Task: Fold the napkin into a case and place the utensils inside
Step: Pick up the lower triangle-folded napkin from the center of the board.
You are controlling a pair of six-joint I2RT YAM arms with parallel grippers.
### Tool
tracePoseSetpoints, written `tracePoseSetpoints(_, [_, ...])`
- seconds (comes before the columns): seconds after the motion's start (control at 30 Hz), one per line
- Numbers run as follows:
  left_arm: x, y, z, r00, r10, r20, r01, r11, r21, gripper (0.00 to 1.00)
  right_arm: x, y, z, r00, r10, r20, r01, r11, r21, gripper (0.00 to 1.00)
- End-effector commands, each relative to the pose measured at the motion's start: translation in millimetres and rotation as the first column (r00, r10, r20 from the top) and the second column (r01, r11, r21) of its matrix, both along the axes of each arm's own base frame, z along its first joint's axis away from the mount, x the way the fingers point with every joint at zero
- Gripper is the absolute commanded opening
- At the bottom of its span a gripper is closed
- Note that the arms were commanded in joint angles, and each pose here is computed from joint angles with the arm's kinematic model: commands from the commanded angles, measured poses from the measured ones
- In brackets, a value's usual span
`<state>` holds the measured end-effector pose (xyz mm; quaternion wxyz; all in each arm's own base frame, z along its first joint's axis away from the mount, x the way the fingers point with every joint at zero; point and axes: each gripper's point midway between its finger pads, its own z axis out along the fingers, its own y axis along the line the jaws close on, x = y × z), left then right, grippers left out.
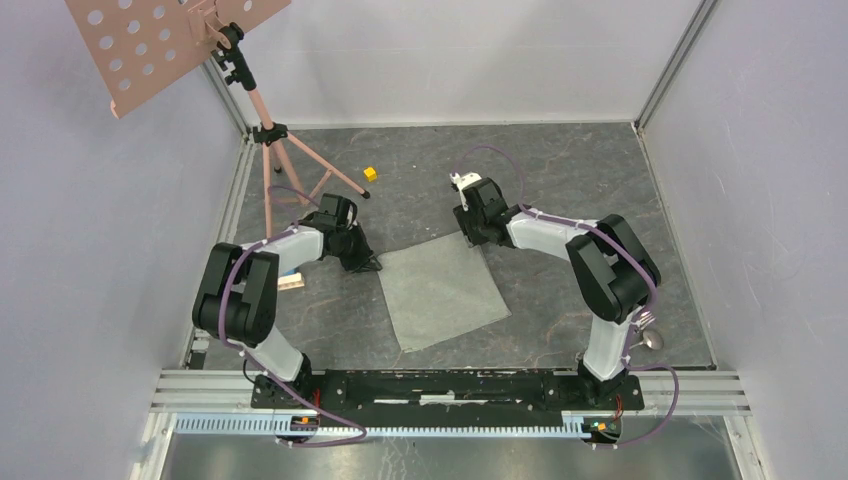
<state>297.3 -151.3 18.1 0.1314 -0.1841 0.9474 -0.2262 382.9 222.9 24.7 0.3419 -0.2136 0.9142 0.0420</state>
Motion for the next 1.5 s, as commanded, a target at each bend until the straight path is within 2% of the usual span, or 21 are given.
tracePoseSetpoints(0.0, [-6,-7,35,0.997,0.005,0.073,0.000,0.998,-0.068,0.14,9,1,67,0.990,0.011,0.142,0.009,0.991,-0.135,0.57])
tracePoseSetpoints(0.1, [-16,1,68,0.989,-0.023,0.145,0.029,0.999,-0.045,0.23,-20,8,98,0.984,0.031,0.177,0.011,0.972,-0.235,0.73])
tracePoseSetpoints(0.17, [-22,14,90,0.977,-0.022,0.213,0.020,1.000,0.013,0.28,-54,29,102,0.988,0.075,0.132,-0.047,0.979,-0.199,0.79])
tracePoseSetpoints(0.2, [-26,21,102,0.968,-0.017,0.249,0.007,0.999,0.039,0.31,-77,46,97,0.992,0.109,0.066,-0.099,0.986,-0.134,0.81])
tracePoseSetpoints(0.33, [-36,52,152,0.914,0.061,0.401,-0.115,0.987,0.113,0.50,-156,95,80,0.979,0.160,-0.129,-0.149,0.985,0.091,0.85])
tracePoseSetpoints(0.4, [-42,63,183,0.863,0.115,0.492,-0.183,0.979,0.091,0.59,-187,117,79,0.968,0.177,-0.176,-0.156,0.979,0.129,0.85])
tracePoseSetpoints(0.53, [-55,86,237,0.733,0.186,0.654,-0.288,0.956,0.052,0.68,-226,148,70,0.951,0.194,-0.241,-0.167,0.978,0.128,0.81])
tracePoseSetpoints(0.6, [-62,95,252,0.691,0.199,0.695,-0.321,0.946,0.049,0.68,-240,158,60,0.943,0.199,-0.266,-0.175,0.978,0.113,0.76])
tracePoseSetpoints(0.67, [-67,101,260,0.674,0.198,0.711,-0.339,0.939,0.060,0.68,-252,164,51,0.936,0.206,-0.285,-0.190,0.978,0.084,0.72])
tracePoseSetpoints(0.87, [-76,101,261,0.685,0.158,0.711,-0.308,0.947,0.087,0.68,-265,175,35,0.935,0.197,-0.293,-0.200,0.980,0.020,0.71])
tracePoseSetpoints(1.07, [-76,98,254,0.698,0.139,0.702,-0.290,0.952,0.100,0.67,-268,177,25,0.935,0.189,-0.302,-0.197,0.980,0.001,0.57])
tracePoseSetpoints(1.47, [-76,97,258,0.693,0.130,0.709,-0.282,0.954,0.101,0.66,-269,165,-9,0.935,0.171,-0.310,-0.206,0.975,-0.084,0.57])
